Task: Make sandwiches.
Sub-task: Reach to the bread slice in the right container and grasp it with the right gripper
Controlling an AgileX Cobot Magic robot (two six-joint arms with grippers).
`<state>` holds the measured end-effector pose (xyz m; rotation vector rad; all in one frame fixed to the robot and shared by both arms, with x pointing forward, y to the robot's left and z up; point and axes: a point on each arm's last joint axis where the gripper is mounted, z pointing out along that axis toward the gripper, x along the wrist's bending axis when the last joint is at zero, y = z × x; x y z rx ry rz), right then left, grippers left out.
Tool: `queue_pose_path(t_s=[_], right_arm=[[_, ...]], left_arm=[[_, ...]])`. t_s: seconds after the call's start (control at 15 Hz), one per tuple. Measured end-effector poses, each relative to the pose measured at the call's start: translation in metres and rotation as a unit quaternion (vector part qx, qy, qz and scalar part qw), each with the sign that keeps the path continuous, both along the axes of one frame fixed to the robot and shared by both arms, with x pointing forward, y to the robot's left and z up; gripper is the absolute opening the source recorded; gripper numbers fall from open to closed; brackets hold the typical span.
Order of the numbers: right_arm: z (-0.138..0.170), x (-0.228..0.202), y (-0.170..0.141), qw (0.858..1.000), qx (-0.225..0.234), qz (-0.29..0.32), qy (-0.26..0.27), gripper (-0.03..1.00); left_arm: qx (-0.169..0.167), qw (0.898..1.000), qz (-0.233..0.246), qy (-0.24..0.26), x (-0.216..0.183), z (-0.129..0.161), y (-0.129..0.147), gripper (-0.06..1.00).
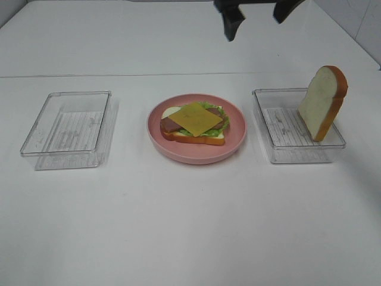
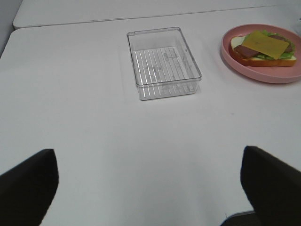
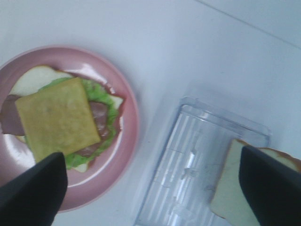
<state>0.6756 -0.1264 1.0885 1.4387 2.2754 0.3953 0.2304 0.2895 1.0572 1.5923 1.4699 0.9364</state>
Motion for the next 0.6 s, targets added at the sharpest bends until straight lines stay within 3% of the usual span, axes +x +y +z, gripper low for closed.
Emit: queue_pose_path(t_s=[0.33,0.6], right_arm=[[0.045,0.008,-0.113,0.992,0.024,-0.12,-0.043,0.96],[0.033,0.011,-0.147,0.987,0.051,-0.153,-0.017,0.96]], left_arm=[[0.0,1.0,0.0,0.0,0.0,0.0,0.0,0.97],[0.0,1.0,0.0,0.0,0.0,0.0,0.0,0.97]])
